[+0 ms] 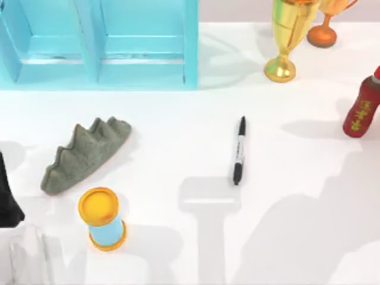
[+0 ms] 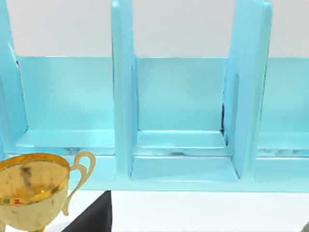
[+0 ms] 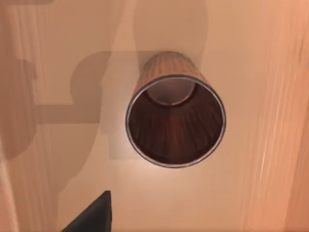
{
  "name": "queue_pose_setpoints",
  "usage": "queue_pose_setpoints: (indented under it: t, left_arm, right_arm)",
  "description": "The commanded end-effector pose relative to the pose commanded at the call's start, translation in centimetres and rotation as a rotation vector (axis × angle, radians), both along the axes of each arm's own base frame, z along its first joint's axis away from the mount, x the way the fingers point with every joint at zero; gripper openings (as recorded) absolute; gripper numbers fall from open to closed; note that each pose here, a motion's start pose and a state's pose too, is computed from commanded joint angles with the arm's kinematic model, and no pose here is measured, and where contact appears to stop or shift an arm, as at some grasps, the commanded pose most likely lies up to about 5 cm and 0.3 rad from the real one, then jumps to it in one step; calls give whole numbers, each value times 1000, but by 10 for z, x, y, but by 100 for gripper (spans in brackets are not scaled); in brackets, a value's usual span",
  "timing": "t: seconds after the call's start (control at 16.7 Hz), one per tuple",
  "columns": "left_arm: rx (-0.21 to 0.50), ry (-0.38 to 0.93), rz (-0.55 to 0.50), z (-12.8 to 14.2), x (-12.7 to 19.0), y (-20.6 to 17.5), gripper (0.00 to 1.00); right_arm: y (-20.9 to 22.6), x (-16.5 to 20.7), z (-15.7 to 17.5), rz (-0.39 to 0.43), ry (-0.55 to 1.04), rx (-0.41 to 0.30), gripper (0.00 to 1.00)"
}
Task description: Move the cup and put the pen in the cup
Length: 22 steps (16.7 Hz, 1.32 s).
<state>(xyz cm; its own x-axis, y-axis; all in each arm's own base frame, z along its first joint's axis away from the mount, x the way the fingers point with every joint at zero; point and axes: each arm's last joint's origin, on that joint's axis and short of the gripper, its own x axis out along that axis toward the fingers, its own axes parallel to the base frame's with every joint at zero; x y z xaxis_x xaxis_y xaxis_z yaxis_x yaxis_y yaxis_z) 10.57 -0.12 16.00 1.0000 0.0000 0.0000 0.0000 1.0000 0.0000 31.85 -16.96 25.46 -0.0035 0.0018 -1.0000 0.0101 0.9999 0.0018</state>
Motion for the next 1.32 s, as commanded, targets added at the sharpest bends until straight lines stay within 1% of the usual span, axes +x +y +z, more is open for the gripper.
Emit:
queue_pose_setpoints:
  t: [0.12, 0.48, 0.6, 0.84, 1.32]
  left_arm:
    - [0, 0, 0, 0, 0, 0, 100]
    - [0, 0, 0, 0, 0, 0, 100]
    - [0, 0, 0, 0, 0, 0, 100]
    - [0, 0, 0, 0, 0, 0, 100]
    - [0, 0, 0, 0, 0, 0, 100]
  right_arm:
    - [-1, 1, -17, -2, 7, 4, 100]
    - [-2, 0, -86, -1, -4, -2, 100]
    - [-1, -1, -95, -1, 0, 0, 100]
    - [-1, -1, -95, -1, 0, 0, 100]
    - [-1, -1, -95, -1, 0, 0, 40]
